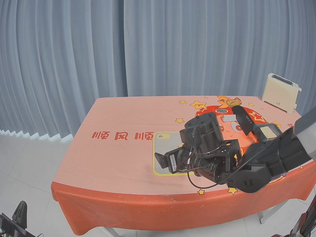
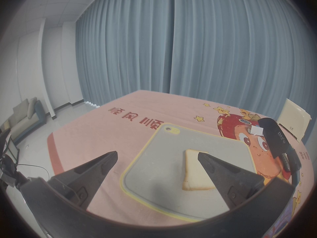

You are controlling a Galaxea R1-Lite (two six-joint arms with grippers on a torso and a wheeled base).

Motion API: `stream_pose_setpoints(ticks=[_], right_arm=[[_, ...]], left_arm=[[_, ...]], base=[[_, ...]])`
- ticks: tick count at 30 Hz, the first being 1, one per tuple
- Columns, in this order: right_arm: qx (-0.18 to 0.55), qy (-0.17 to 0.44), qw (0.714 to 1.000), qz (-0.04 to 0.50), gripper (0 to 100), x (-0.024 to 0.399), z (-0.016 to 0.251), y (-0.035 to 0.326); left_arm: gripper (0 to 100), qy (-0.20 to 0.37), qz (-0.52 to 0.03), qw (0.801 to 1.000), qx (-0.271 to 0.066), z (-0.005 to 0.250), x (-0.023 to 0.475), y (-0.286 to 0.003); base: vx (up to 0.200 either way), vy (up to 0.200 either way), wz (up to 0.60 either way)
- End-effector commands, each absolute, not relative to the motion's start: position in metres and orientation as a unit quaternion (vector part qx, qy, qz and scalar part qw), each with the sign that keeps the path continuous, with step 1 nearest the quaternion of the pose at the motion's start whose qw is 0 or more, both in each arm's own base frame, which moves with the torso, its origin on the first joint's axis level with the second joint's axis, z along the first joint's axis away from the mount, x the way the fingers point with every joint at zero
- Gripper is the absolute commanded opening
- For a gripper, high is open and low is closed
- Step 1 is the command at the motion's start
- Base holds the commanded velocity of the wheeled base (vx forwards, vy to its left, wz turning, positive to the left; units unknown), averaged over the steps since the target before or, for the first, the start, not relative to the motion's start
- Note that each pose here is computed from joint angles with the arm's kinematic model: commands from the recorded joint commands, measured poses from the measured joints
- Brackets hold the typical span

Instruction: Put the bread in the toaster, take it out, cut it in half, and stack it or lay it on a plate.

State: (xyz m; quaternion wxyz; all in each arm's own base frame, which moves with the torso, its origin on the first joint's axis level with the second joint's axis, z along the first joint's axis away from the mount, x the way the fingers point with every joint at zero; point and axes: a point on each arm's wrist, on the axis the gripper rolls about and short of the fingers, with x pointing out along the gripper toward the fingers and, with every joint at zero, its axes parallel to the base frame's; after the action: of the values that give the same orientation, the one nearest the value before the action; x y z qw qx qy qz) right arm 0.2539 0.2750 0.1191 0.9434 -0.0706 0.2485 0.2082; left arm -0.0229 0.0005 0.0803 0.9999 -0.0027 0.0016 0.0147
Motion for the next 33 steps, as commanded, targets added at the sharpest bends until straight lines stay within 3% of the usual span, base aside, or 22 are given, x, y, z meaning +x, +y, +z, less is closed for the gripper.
stream_pose_setpoints(ticks=[1, 11, 33], right_arm=[[-0.073, 0.263, 0.943, 0.192, 100, 0.272, 0.108, 0.277], [-0.028, 0.322, 0.925, 0.200, 100, 0.274, 0.102, 0.271], [-0.039, 0.330, 0.924, 0.192, 100, 0.280, 0.091, 0.275]], left_arm=[[0, 0.001, 0.015, 1.000, -0.003, 0.075, -0.023, 0.000], [0, 0.001, 0.015, 1.000, -0.003, 0.075, -0.023, 0.000], [0, 0.001, 0.015, 1.000, -0.003, 0.075, -0.023, 0.000]], base=[[0.000, 0.000, 0.00], [0.000, 0.000, 0.00], [0.000, 0.000, 0.00]])
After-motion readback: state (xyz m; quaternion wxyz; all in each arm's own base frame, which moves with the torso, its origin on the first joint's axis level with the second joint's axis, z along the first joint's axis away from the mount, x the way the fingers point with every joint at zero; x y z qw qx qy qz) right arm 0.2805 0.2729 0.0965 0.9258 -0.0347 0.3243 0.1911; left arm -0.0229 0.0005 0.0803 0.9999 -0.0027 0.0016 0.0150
